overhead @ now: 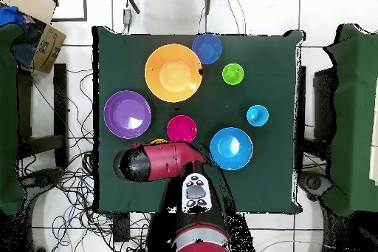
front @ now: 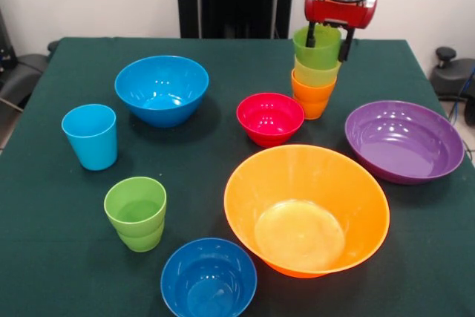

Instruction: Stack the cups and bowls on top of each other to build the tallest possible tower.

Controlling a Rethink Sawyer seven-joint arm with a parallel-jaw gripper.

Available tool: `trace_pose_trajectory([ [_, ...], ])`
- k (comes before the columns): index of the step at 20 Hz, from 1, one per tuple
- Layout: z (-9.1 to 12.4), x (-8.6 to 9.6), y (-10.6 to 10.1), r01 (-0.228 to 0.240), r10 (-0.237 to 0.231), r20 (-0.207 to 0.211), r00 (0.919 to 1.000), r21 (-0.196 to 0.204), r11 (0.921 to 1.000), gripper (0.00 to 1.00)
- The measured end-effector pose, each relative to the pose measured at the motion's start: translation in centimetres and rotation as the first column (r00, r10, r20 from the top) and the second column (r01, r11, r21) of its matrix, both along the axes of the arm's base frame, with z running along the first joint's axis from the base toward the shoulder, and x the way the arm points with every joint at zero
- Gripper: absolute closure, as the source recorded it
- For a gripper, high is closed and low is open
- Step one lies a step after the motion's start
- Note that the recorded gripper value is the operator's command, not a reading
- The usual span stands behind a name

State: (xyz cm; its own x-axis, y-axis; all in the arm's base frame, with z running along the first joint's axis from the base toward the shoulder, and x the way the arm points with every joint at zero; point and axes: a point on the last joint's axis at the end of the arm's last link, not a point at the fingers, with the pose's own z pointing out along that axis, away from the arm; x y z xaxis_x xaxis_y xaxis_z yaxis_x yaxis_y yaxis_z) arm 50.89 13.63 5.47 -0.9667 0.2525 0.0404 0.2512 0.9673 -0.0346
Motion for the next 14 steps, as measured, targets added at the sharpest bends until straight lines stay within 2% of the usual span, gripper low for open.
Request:
trace_pose_trajectory([
  [10, 0.5, 0.5, -0.8, 0.019, -0.019, 0.009, 0.9998, 0.012, 0.9997, 0.00],
  [14, 1.9, 1.2, -1.6, 0.035, -0.035, 0.033, 0.9988, 0.015, 0.9993, 0.00],
])
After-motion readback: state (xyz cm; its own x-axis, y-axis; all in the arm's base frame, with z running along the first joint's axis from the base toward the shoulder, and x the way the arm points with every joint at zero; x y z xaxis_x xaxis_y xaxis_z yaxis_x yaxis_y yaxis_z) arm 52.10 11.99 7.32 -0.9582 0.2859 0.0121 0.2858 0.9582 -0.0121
